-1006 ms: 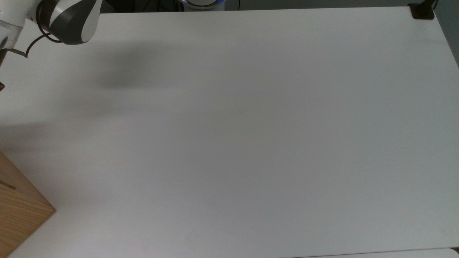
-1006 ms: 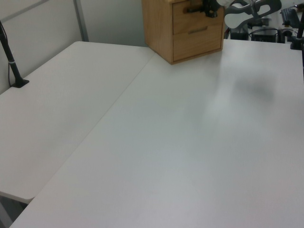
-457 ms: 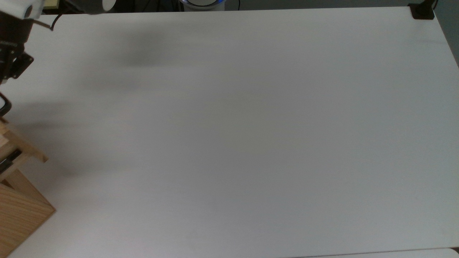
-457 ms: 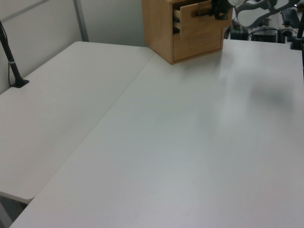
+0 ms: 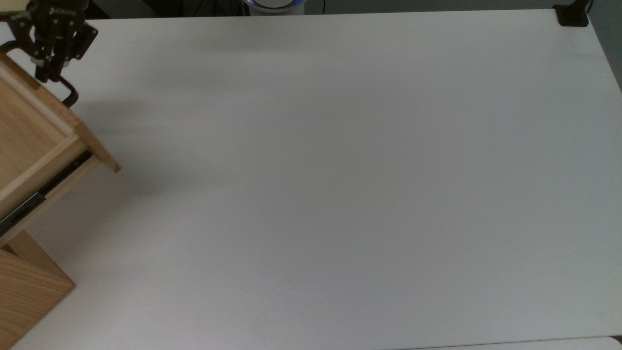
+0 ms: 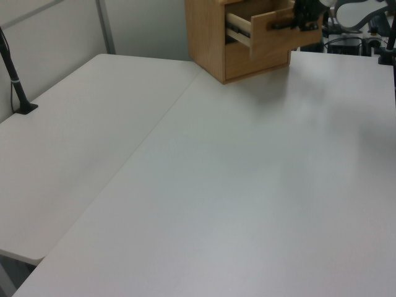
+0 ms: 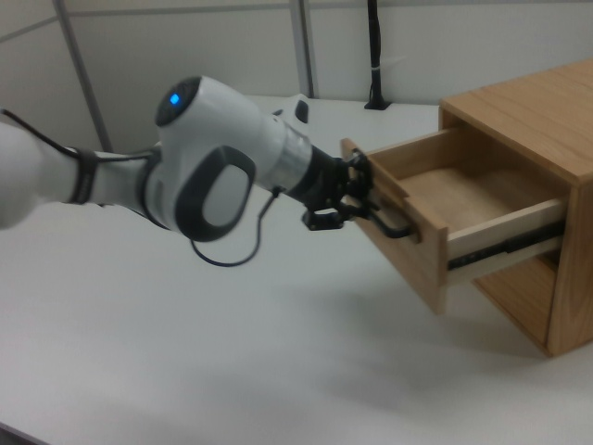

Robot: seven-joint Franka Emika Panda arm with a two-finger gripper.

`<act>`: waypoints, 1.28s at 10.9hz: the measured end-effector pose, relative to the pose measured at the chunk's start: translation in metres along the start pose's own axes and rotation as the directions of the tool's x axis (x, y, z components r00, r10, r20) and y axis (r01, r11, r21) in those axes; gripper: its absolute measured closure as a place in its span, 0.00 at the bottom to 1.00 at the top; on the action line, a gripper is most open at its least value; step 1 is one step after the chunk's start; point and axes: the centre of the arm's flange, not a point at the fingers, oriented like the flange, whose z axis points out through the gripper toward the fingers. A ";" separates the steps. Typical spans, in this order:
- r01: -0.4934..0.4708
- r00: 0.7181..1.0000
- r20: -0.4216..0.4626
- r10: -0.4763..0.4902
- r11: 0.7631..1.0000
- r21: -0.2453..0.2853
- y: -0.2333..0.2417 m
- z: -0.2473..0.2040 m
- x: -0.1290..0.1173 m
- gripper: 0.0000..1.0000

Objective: Open the drawer by sliding it
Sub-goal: 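Pull the handle straight out, sliding the upper drawer open, then release the handle and lift the gripper away from the drawer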

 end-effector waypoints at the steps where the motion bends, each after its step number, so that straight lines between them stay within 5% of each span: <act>1: 0.000 1.000 0.008 0.000 0.999 0.051 -0.004 -0.013 0.002 0.84; 5: 0.003 1.000 0.023 -0.007 0.988 0.156 -0.008 -0.046 0.007 0.82; 7: -0.025 0.999 0.043 0.016 0.975 0.220 -0.007 -0.063 0.005 0.56; 9: -0.129 0.991 0.083 0.107 0.936 0.328 -0.007 -0.079 0.022 0.27; 11: -0.347 0.935 0.236 0.266 0.828 0.440 -0.012 -0.117 0.083 0.00; 13: -0.587 0.804 0.415 0.425 0.680 0.440 -0.024 -0.148 0.144 0.00; 14: -0.696 0.713 0.491 0.501 0.590 0.408 -0.033 -0.152 0.166 0.00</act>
